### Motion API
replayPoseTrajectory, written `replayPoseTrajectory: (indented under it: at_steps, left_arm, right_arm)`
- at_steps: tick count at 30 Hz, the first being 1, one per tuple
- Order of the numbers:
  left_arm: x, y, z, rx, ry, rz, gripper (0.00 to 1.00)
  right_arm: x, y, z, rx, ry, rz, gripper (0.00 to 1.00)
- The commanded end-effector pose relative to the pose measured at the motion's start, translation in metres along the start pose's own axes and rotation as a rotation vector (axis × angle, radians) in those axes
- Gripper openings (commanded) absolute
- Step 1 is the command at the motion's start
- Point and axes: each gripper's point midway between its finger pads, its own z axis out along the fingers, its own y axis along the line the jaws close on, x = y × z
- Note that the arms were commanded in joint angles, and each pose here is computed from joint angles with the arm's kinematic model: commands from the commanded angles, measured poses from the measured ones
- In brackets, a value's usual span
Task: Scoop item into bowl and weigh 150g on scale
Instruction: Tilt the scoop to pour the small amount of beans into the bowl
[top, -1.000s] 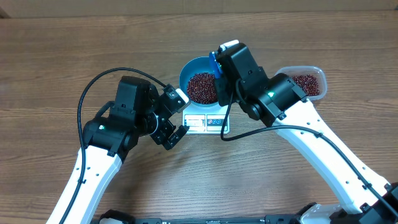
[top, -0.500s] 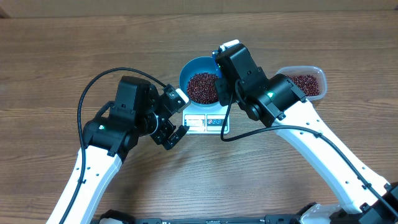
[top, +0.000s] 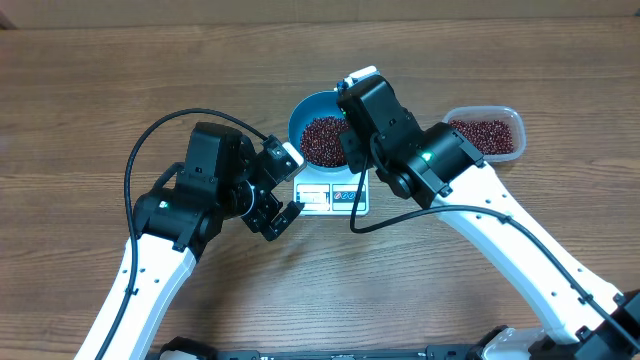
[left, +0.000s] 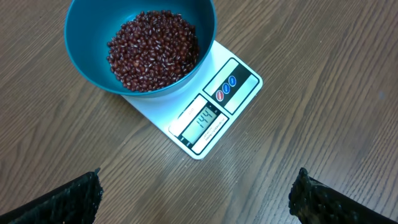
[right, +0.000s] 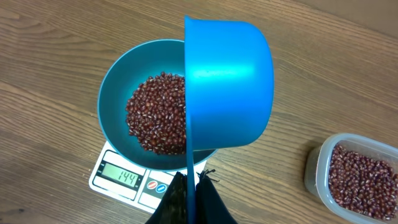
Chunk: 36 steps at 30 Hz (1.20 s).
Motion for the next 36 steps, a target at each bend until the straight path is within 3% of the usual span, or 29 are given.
replayPoseTrajectory:
  at_steps: [1,36]
  left_arm:
    - [0.0028,-0.0021,0.0018,0.003,0.008,-0.015,0.99]
    - [0.0028,-0.0021,0.0018,0.003,0.008,-0.015,0.99]
  right_arm:
    - [-0.0007,-0.0002,0.0051,0.019,0.003,-0.010,0.04]
    - [0.0003,0.0026,0.0116,0.017,0.012,-0.009,0.04]
